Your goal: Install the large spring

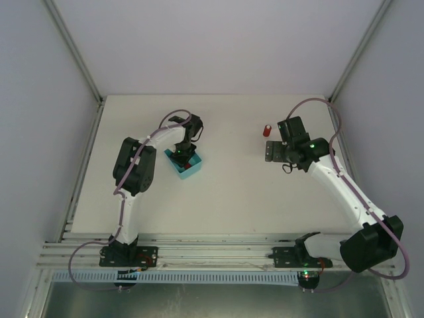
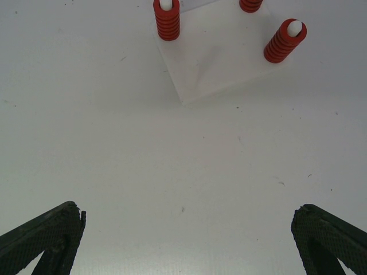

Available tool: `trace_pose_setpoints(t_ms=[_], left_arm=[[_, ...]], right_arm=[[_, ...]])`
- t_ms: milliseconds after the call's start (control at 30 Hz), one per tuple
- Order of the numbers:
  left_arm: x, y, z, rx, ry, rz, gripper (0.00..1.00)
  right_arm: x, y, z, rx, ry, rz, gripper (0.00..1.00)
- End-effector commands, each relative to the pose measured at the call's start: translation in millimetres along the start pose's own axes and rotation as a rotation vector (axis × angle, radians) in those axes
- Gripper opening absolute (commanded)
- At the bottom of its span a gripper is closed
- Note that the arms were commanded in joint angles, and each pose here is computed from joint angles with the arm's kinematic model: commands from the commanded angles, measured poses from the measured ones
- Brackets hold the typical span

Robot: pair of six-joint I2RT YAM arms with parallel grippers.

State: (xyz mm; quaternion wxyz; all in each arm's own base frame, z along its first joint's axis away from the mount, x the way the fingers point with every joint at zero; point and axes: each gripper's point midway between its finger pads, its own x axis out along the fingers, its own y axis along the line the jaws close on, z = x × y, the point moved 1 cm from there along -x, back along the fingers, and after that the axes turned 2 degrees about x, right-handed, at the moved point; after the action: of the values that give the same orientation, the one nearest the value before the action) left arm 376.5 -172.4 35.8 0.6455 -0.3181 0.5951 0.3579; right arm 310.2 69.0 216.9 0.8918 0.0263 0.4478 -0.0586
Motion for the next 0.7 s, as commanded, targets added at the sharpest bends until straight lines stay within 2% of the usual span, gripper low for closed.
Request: trace_pose_setpoints(t_ms=[0,333,433,500,667], left_arm=[[-10,2,11,0.01,-0.054,0.003,0.29],[-27,0,37,-0.02,-0.114,-0.044,0.27],[-33,-1,34,-0.003,-0.091,-0.059,0.33],[-38,0,29,0.025,-0.06,-0.059,0.39],[-58,-5,16,0.202,-0.018,-0.115,0.43]], right_arm=[[-7,-1,1,0.006,-0.012,0.0,1.0],[-10,1,-1,0.019,-0.012,0.012,1.0],[-11,0,-2,0.017,-0.012,0.008,1.0],[-12,-2,-3,0.017,-0.012,0.004,1.0],[-11,-2,-5,0.017,-0.009,0.002,1.0]])
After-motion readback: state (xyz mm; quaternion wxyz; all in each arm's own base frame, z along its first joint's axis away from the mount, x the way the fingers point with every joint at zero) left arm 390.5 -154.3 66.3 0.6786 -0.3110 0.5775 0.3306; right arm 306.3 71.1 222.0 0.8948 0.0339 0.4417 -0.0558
